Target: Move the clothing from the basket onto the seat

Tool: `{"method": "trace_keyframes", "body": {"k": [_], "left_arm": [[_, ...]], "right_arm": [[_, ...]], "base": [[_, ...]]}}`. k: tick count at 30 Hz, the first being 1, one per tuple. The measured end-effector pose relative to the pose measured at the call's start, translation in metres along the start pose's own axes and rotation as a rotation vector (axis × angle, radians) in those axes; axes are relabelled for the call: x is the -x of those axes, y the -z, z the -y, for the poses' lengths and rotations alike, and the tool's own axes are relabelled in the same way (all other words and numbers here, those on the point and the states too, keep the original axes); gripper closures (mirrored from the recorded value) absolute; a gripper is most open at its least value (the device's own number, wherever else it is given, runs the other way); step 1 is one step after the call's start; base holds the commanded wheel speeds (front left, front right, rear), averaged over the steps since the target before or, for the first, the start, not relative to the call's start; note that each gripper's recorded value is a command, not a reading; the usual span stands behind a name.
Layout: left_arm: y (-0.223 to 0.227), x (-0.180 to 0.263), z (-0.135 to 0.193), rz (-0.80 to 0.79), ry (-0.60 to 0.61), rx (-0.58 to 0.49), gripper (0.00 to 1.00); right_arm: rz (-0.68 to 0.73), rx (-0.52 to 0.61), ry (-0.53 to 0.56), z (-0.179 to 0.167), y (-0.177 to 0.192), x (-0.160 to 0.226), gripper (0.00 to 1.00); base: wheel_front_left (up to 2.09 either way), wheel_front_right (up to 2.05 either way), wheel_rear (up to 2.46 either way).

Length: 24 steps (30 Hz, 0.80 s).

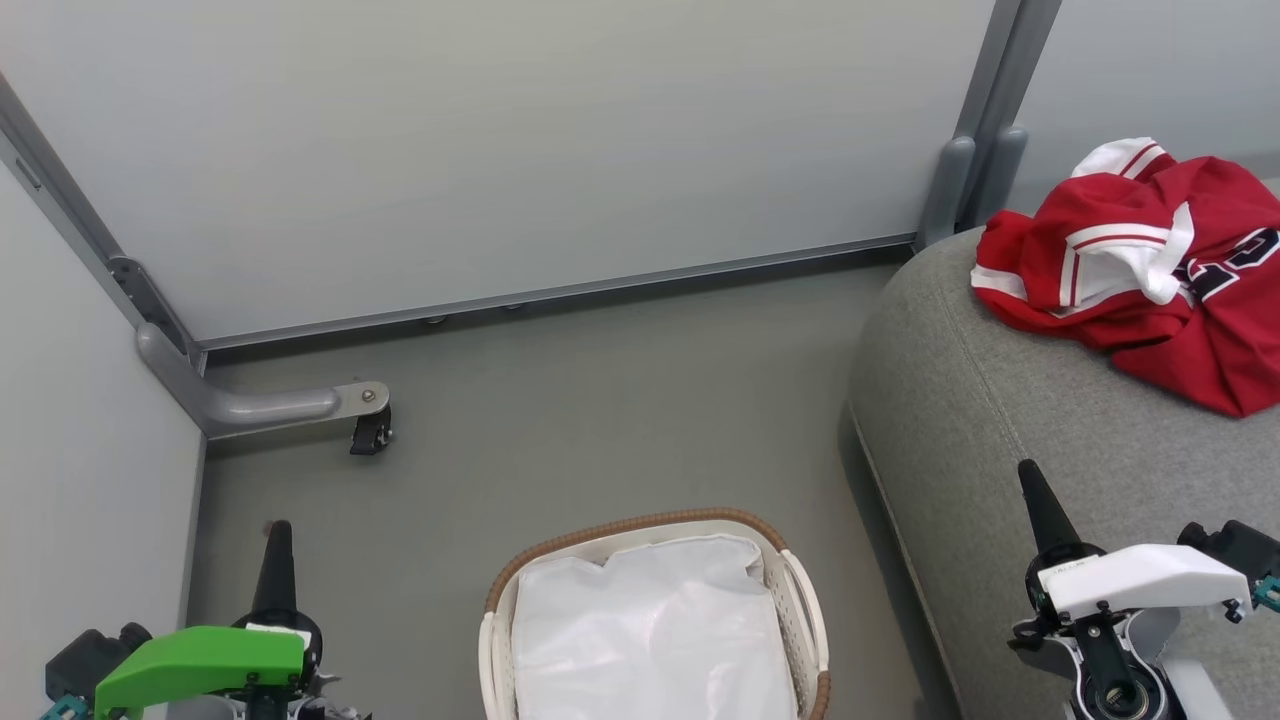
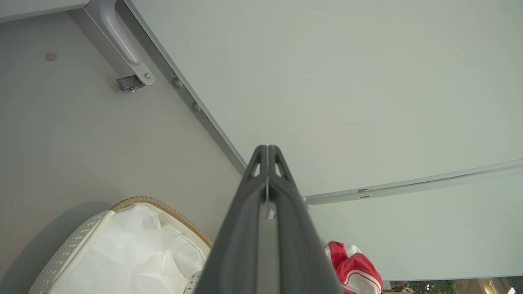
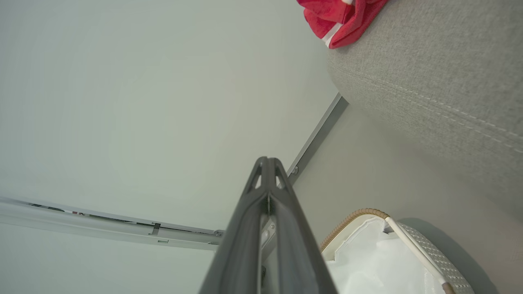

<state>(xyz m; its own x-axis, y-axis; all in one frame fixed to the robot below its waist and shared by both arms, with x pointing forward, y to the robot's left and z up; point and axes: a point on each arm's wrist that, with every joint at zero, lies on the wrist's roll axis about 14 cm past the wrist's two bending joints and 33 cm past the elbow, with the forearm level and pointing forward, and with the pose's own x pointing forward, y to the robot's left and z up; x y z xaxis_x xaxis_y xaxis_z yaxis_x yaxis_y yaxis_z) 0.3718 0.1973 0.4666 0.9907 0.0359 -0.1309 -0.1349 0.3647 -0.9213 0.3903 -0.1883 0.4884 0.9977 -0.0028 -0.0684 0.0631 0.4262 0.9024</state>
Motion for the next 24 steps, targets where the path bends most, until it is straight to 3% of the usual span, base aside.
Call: {"method": "trace_keyframes", "body": {"k": [24], "left_arm": [[-0.006,-0.005,0.014,-0.004,0.047,0.185,1.00]], "right_arm": [[0.008,-0.216,-0.023,-0.005,-0.008,0.000,1.00]], "base": [[0.00,0.00,0.00]]}}
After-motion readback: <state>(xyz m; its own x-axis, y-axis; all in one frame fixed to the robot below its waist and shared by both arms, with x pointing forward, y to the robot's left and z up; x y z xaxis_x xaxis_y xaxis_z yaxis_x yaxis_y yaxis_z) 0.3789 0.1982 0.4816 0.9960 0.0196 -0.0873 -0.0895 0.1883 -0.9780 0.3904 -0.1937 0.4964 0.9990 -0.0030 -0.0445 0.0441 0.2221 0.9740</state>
